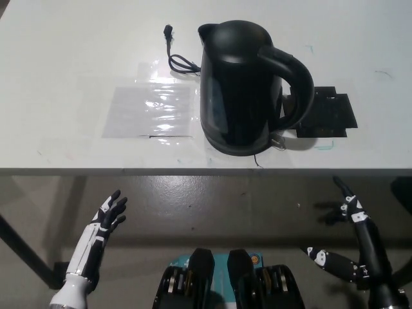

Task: A kettle is kept at the center of the table close to the robot and the robot uses its right index finger to press downwards on the transparent start boiling button

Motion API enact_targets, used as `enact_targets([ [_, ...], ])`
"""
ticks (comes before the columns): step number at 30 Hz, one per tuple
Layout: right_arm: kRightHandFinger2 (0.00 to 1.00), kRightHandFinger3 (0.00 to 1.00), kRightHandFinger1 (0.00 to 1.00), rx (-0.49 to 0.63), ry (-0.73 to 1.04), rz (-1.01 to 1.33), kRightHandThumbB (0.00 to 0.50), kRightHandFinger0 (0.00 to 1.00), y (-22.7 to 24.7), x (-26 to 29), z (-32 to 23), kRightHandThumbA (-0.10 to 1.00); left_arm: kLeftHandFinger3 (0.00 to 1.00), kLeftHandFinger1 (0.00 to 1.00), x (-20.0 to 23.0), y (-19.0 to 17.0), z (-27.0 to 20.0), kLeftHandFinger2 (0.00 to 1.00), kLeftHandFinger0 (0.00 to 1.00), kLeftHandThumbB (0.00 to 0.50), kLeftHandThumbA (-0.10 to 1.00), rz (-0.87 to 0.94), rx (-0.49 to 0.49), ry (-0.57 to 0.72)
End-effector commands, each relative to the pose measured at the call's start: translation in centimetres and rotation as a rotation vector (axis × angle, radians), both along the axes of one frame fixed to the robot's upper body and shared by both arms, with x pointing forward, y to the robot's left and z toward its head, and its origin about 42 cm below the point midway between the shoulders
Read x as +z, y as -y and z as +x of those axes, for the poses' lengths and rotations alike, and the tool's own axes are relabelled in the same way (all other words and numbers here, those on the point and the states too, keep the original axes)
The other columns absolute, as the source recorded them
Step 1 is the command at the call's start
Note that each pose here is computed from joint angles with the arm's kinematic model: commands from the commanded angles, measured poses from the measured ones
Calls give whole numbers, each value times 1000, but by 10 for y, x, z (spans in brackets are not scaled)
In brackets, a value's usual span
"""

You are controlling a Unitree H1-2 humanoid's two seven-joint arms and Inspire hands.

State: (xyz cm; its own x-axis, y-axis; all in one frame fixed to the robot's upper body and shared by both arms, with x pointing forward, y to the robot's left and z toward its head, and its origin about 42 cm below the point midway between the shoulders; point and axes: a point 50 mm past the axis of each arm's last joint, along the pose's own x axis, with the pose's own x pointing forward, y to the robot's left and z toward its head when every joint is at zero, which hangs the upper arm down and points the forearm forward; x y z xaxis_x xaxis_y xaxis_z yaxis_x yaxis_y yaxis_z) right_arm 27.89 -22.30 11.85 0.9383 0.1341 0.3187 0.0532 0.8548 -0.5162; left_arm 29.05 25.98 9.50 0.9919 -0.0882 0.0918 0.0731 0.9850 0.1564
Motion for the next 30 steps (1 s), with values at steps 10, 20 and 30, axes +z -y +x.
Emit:
enact_targets([
  [10,0,1000,0,-131,252,-585,267,0,-53,75,38,1000,1000,1000,22,0,6,1000,1000,336,986,40,-75,164],
  [20,0,1000,0,-129,193,-641,283,0,-64,71,59,1000,1000,1000,23,0,5,1000,1000,367,999,41,-72,163],
  [30,0,1000,0,-140,146,-689,292,0,-67,66,71,1000,1000,1000,24,0,5,1000,1000,370,986,33,-72,169],
])
